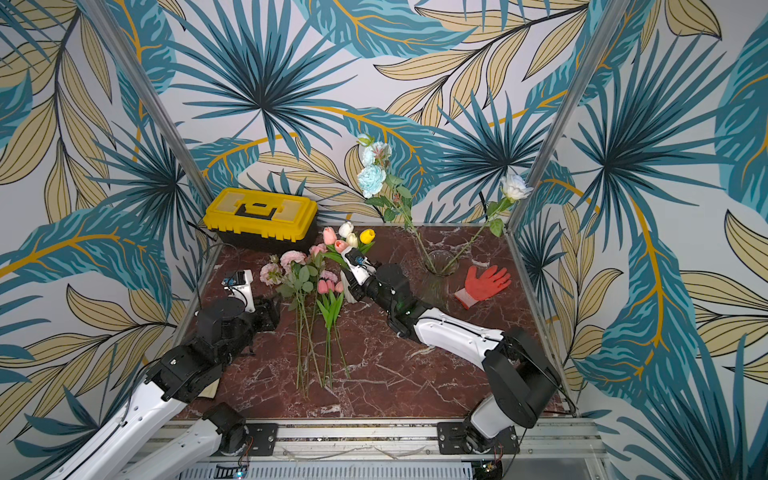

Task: Pick out pink flowers from the vase
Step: Pick up the flower from the vase.

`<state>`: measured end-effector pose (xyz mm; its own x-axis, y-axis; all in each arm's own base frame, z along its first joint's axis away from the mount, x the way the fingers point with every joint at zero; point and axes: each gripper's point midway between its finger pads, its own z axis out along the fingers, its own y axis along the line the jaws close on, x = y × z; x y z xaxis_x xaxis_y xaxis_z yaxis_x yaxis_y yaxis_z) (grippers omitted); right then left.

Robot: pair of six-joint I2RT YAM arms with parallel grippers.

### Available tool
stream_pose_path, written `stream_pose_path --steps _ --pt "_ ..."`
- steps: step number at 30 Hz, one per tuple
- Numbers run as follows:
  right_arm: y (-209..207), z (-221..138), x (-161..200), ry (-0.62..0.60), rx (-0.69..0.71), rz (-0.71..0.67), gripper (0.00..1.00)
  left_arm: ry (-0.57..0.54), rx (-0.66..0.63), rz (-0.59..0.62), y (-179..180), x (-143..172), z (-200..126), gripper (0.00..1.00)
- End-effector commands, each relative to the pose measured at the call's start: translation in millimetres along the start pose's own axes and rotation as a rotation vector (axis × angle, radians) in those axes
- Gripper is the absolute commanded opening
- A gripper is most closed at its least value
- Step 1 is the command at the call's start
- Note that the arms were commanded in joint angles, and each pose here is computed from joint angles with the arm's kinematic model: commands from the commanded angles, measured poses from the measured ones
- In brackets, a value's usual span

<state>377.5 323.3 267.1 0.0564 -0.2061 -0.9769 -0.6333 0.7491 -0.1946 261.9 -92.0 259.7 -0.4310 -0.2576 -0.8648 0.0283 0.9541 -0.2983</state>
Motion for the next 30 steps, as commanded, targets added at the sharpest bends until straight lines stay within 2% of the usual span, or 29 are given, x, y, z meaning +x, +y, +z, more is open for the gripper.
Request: stream_pose_path --steps 1,12,20,30 --pt "-8.7 5.1 -19.3 -0.064 0.051 0.003 0.33 -0.010 -0.010 0.025 2.9 2.6 -1.8 0.51" --pt "-17.8 16.2 -21.4 -0.071 0.105 0.012 0.27 -0.017 0.010 0.031 -0.6 2.5 -3.8 0.51" --pt "-14.5 23.8 -13.3 -0.054 0.091 0.024 0.21 -0.019 0.014 0.037 -1.3 2.2 -4.0 0.51" --pt "-14.2 25.0 -12.4 -0.050 0.087 0.024 0.03 -0.024 0.017 0.038 -1.2 1.9 -5.1 0.51"
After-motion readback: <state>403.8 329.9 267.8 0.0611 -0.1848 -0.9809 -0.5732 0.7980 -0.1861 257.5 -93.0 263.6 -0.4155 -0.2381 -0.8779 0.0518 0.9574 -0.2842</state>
